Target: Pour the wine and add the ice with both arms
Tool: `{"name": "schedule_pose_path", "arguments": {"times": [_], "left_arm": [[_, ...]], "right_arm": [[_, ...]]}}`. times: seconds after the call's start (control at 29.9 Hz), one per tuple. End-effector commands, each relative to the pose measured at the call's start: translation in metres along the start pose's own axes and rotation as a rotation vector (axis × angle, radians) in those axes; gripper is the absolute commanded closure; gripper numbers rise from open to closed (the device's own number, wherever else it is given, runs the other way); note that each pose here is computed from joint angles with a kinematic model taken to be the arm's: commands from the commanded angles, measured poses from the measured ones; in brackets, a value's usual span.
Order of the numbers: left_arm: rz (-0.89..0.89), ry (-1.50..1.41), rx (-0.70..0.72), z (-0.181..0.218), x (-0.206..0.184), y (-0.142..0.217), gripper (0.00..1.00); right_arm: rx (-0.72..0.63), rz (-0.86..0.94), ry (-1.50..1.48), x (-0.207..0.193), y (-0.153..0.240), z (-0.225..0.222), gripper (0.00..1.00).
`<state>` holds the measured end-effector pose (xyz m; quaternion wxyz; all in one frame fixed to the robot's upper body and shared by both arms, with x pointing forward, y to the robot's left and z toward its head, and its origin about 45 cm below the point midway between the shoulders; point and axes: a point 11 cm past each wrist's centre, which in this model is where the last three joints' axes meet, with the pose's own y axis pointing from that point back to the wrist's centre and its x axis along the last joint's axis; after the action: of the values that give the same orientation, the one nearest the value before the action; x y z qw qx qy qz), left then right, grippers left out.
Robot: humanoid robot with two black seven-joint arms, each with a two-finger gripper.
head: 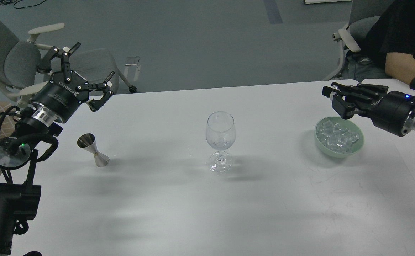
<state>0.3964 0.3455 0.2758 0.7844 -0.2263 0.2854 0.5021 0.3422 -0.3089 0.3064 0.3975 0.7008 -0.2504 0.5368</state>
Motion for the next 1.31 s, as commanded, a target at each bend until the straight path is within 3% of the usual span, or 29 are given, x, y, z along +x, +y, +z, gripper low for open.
{"name": "schedule_pose_path", "arguments": {"times": [0.0, 0.23, 0.64, 1.27], "left_arm": [[0.0, 0.001, 0.0, 0.0, 0.0, 0.0, 0.02], [0.0, 0.001, 0.001, 0.0, 0.0, -0.001, 0.02], [-0.004, -0.001, 0.003, -0.001, -0.002, -0.001, 0.02], [0.002, 0.003, 0.008, -0.004, 0.001, 0.002, 0.02]], "right_arm": [[0.059, 0.033, 0.04, 0.026, -0.013, -0.018, 0.98], [0.234, -0.02, 0.044, 0.026, -0.061, -0.083, 0.98], [0.368, -0.117, 0.158, 0.003, -0.095, -0.145, 0.98], [0.353, -0.178, 0.163, -0.012, -0.113, -0.149, 0.96]]}}
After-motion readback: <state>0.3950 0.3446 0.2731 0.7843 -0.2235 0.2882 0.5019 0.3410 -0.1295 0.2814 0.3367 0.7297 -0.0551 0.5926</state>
